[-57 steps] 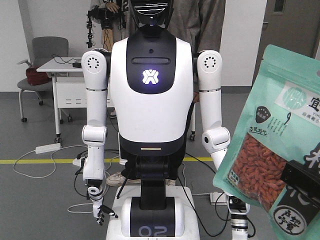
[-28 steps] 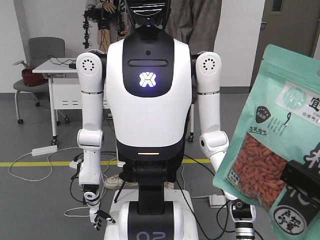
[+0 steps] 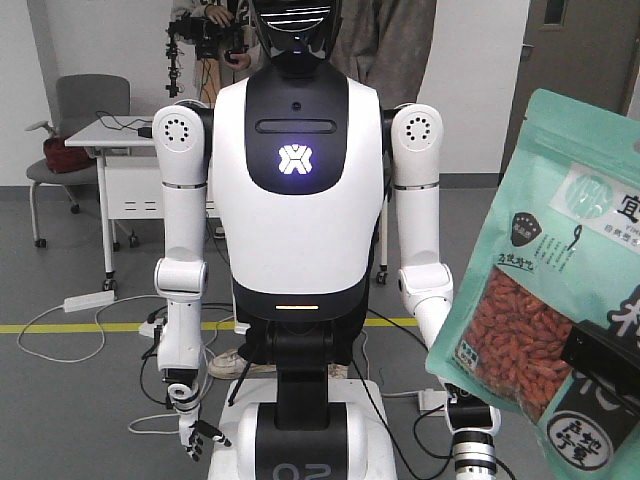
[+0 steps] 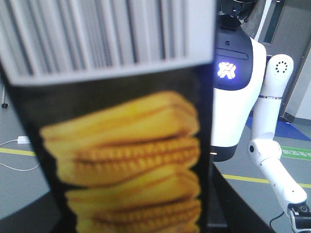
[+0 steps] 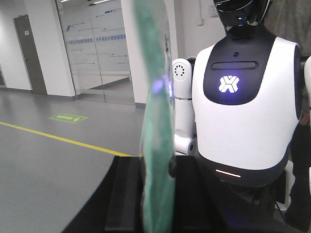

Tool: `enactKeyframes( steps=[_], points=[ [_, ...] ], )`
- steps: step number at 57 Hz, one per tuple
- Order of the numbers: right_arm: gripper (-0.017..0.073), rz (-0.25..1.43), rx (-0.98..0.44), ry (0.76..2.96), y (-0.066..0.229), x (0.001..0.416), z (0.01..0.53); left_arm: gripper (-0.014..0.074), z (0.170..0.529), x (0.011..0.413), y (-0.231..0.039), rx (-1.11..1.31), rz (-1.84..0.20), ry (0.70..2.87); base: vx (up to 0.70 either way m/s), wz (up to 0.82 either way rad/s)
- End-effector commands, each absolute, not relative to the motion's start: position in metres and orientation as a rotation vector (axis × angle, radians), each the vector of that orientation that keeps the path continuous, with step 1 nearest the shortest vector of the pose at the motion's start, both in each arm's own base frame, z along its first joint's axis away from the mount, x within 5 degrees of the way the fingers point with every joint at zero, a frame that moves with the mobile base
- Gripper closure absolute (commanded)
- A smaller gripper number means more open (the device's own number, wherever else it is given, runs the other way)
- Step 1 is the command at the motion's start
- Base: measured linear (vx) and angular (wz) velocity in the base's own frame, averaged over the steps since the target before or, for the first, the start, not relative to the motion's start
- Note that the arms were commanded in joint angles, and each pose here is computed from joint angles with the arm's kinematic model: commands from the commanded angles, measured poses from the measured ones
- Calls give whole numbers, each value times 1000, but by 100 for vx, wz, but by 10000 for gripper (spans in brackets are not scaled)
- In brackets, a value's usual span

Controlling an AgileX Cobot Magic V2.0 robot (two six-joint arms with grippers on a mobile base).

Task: Pick snacks and fruit into basket
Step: 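Lower the teal goji-berry bag into the blue basket with the right gripper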

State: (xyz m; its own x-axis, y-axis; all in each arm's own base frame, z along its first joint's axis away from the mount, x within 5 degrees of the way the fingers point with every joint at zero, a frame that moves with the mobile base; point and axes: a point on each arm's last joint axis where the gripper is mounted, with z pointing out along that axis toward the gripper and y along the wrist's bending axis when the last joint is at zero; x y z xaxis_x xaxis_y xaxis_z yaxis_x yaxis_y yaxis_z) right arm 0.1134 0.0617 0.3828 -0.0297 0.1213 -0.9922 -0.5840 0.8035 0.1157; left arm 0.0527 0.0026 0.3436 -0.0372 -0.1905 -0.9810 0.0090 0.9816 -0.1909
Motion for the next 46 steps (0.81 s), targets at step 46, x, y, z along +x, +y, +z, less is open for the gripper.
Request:
enactKeyframes(
  steps=[46],
  points=[
    [568, 558, -363, 1468, 58, 113, 394, 591, 364, 51, 1, -107, -183, 1479, 0, 0]
  ],
)
